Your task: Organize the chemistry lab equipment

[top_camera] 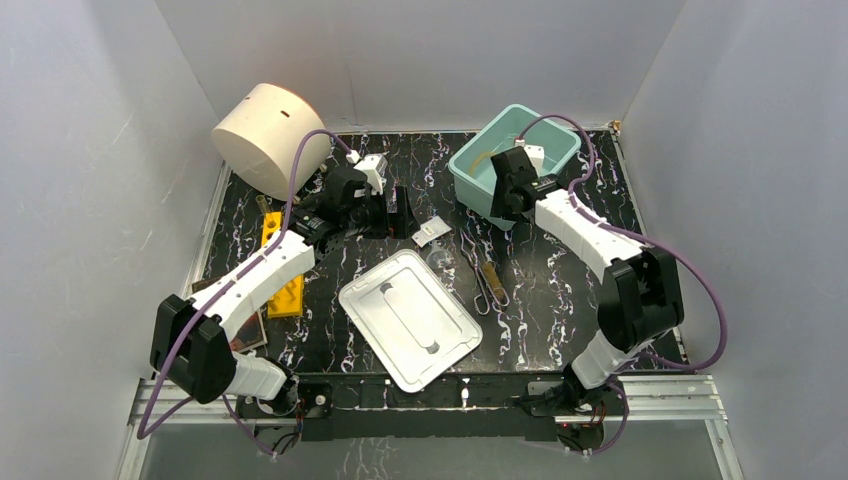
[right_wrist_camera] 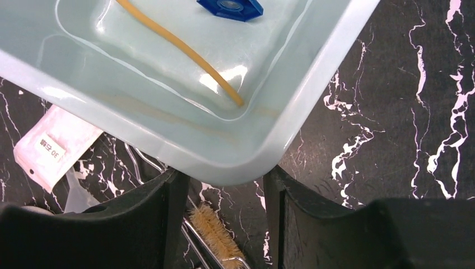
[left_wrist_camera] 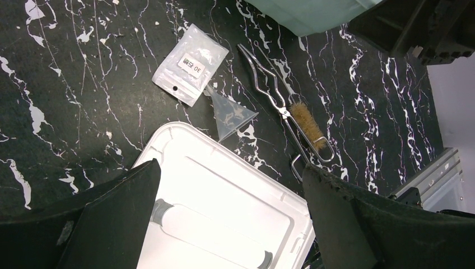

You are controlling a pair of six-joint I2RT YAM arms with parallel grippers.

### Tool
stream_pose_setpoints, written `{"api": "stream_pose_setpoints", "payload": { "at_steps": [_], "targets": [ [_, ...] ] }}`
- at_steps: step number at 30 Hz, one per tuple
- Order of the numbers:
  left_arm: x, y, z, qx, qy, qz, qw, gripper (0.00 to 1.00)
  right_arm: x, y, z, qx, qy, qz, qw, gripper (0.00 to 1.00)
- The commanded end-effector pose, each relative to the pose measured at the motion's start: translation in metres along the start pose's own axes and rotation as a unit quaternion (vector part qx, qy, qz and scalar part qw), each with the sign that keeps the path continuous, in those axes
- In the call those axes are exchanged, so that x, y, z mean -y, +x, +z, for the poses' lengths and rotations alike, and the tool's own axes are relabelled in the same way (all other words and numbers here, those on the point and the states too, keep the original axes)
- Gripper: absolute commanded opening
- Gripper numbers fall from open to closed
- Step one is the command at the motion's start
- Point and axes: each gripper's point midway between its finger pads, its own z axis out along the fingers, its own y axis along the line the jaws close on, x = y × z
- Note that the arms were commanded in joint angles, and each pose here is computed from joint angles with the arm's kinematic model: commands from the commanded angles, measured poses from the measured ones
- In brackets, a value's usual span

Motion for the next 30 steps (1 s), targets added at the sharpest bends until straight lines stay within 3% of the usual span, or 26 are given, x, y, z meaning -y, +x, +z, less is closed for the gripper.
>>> {"api": "stream_pose_setpoints", "payload": {
  "at_steps": [1,6,13,18,30],
  "targets": [
    [0.004,-0.009,-0.009,0.014,0.005,0.003,1.0,0.98,-0.006,-0.021,-0.002,0.017,-0.01,0.022,1.0,0.61],
    [0.002,-0.007,-0.008,0.012,0.003,0.001,1.0,0.98,-0.018,-0.002,-0.012,0.007,-0.078,-0.005,0.997,0.68],
    [0.001,-0.004,-0.006,0.01,0.003,-0.002,1.0,0.98,-0.024,0.05,-0.028,-0.018,-0.145,-0.045,0.988,0.68],
    [0.002,-0.002,-0.005,0.007,0.006,-0.007,1.0,0.98,-0.032,0.077,-0.023,-0.029,-0.159,-0.08,0.984,0.64],
    [0.002,0.001,-0.006,0.005,0.008,-0.006,1.0,0.98,-0.051,0.074,0.009,-0.007,-0.154,-0.105,0.982,0.45]
  ]
}}
